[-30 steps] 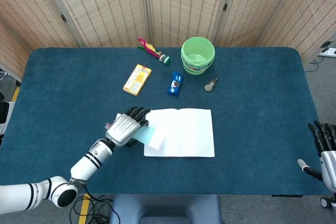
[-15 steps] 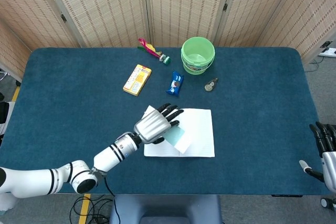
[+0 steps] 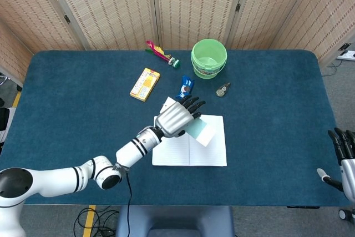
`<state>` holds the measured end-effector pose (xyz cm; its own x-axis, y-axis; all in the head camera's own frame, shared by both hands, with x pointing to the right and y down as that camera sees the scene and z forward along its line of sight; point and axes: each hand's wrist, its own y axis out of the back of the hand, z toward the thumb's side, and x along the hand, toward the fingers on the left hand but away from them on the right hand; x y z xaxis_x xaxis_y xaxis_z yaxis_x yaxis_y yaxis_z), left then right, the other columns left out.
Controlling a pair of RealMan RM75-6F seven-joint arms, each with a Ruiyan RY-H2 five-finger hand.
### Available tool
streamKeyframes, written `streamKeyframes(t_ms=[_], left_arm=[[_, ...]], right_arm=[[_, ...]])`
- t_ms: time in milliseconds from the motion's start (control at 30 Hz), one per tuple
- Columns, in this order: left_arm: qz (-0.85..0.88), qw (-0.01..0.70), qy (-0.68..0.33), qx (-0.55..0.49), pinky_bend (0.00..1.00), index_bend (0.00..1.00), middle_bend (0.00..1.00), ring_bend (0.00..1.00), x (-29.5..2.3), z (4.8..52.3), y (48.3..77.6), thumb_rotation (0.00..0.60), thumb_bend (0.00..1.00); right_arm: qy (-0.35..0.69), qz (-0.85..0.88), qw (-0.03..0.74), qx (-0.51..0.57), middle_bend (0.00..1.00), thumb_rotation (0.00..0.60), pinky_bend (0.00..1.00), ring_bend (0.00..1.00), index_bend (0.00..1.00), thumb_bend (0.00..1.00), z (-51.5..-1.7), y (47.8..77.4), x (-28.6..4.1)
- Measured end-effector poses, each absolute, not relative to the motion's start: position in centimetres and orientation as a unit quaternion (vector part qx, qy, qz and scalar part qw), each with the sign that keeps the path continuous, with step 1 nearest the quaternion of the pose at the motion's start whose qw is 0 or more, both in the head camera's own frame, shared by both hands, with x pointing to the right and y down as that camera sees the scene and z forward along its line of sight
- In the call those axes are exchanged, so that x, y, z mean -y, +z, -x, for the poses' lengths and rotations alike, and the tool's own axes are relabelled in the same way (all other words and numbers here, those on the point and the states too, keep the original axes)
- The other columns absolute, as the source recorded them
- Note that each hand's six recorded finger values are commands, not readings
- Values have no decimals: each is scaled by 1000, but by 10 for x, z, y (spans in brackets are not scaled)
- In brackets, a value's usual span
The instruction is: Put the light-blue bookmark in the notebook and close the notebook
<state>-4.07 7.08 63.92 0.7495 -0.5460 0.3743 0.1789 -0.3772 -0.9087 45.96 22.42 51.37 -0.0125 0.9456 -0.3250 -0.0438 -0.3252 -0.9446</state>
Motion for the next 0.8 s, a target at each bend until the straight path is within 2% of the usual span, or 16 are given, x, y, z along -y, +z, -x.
streamKeyframes(t_ms=[467,667,800], left_arm=[[761,569,-311,-36,137,371,87,71,-129,16,672,600,269],[744,596,-301,-23,138,362,87,65,-137,4,675,600,269],[727,614,-305,-19,137,298,87,62,-139,1,677,600,269]], right_arm=[[592,563,415,401,58,600,43,7,0,74,-463,516,-226],[593,560,415,403,58,600,43,7,0,74,-466,515,-228],[594,559,413,405,58,600,43,7,0,74,-467,514,-230]])
